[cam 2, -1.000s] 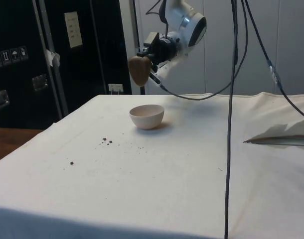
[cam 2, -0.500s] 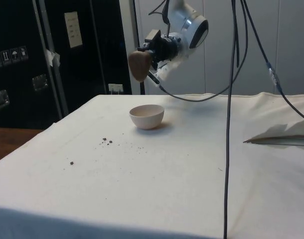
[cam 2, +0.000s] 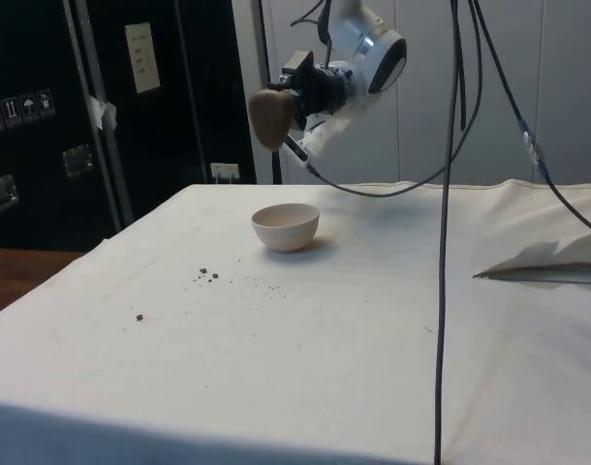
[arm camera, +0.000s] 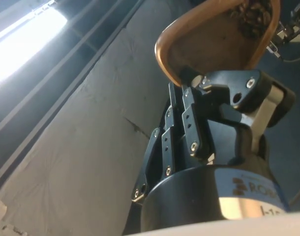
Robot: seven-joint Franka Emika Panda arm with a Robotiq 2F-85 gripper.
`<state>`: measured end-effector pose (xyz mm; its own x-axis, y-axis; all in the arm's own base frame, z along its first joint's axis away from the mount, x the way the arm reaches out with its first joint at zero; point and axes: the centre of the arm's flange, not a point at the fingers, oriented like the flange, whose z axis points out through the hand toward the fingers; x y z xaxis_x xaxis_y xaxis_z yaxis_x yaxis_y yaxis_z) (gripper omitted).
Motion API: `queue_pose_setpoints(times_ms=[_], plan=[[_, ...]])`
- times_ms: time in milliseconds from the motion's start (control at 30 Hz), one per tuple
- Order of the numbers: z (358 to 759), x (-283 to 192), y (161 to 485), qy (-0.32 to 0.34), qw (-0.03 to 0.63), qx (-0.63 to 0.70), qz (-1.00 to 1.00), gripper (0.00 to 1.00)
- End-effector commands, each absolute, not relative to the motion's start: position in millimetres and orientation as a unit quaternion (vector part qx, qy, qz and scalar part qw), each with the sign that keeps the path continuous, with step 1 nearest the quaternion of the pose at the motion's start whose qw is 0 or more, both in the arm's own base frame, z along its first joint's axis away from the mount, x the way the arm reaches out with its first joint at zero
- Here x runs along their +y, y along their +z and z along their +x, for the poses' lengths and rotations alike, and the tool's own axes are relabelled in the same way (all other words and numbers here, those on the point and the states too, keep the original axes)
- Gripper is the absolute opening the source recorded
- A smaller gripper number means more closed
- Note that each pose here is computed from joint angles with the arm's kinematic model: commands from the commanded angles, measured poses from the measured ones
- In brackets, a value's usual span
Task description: Pour the coffee beans from the cup into the bowl.
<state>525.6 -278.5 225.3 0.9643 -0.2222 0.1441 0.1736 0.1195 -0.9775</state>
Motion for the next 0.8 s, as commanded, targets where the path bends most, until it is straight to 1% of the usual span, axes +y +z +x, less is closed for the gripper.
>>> queue_pose_setpoints(times_ms=[0,767], plan=[[525.7,-278.8,224.4,-0.129,0.754,0.023,-0.643,0.0],[523.8,-280.8,235.6,-0.131,0.776,0.015,-0.616,0.0]])
